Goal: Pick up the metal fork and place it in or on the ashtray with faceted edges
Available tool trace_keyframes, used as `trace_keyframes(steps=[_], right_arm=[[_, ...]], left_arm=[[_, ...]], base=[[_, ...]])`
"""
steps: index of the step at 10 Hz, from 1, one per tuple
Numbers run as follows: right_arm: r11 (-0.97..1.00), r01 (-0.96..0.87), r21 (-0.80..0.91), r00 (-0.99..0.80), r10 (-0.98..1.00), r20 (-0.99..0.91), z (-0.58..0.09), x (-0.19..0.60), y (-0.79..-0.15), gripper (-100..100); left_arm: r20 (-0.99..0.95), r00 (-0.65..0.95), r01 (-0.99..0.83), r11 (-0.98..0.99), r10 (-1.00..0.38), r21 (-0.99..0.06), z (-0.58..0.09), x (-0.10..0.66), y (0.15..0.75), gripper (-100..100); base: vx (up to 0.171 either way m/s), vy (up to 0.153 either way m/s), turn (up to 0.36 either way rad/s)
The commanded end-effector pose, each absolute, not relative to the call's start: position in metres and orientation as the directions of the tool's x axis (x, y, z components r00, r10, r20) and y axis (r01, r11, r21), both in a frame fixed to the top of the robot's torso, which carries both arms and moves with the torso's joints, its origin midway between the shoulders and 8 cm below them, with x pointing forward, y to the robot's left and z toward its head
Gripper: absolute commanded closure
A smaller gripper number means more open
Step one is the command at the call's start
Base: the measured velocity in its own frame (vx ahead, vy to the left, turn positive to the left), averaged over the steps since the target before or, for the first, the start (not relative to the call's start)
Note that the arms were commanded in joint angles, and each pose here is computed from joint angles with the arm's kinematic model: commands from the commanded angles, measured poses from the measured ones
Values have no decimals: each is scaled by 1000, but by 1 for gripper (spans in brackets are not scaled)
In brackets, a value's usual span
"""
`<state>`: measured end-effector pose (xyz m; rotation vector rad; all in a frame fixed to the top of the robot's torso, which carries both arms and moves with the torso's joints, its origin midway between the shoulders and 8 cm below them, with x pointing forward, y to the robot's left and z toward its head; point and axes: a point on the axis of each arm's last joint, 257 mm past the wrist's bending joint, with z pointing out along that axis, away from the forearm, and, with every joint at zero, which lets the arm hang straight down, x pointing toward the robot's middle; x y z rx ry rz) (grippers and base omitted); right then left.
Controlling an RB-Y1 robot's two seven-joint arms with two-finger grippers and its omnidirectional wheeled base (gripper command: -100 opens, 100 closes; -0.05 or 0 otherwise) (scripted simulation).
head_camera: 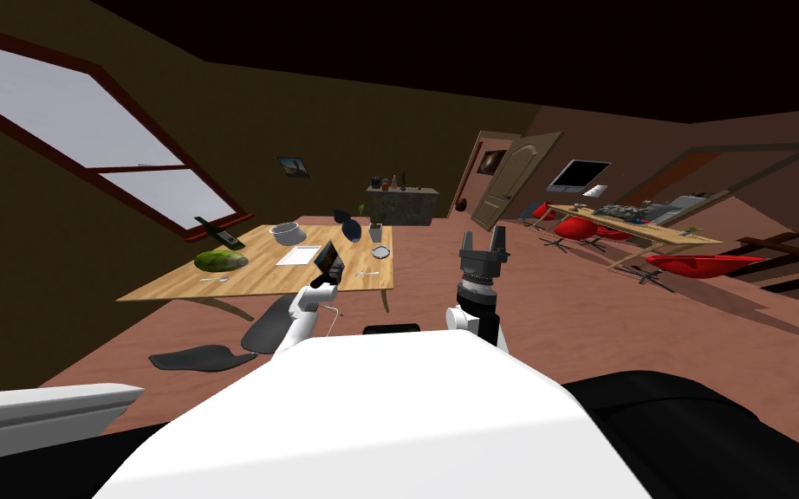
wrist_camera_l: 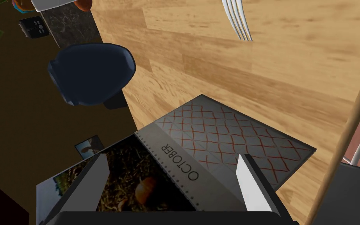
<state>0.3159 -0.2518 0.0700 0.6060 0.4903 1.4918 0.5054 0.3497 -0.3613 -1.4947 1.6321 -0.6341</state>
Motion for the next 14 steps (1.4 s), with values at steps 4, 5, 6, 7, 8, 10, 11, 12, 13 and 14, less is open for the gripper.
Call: trace_keyframes(steps=[4,5,6,7,8,10,11,12,13,14], right_arm=[[-18,-764,645,32,997,65,70,316,-252,0],[-18,-764,645,32,997,65,70,316,-252,0],[-18,-764,645,32,997,65,70,316,-252,0],[-18,-764,645,32,997,65,70,316,-252,0],[-18,-764,645,32,997,65,70,316,-252,0],[-18,-764,645,32,997,65,70,316,-252,0],[-18,-764,645,32,997,65,70,316,-252,0],[-18,-764,645,32,997,65,70,316,-252,0],[-18,-764,645,32,997,65,70,316,-252,0],[-18,-764,645,32,997,65,70,316,-252,0]], left_arm=[[-220,-6,-685,165,-975,-710,-400,502,343,-100],[-219,-8,-702,161,-976,-694,-404,498,343,-100],[-215,-23,-727,164,-976,-666,-412,498,340,-100],[-213,-25,-744,161,-977,-649,-417,494,340,-100],[-208,-41,-769,164,-977,-617,-425,493,337,-100],[-201,-58,-804,165,-978,-571,-435,488,334,-100],[-200,-59,-811,163,-978,-561,-437,486,334,-100],[-193,-75,-837,167,-978,-521,-445,482,331,-100],[-189,-89,-851,173,-978,-496,-447,483,329,-100],[-187,-90,-862,170,-978,-478,-452,477,329,-100]], base=[[23,3,-42],[24,2,-25],[26,-1,-44],[23,1,-30],[31,-5,-76],[28,-5,-43],[25,-6,-40],[29,-14,-60],[44,-13,-88],[38,-5,-47]])
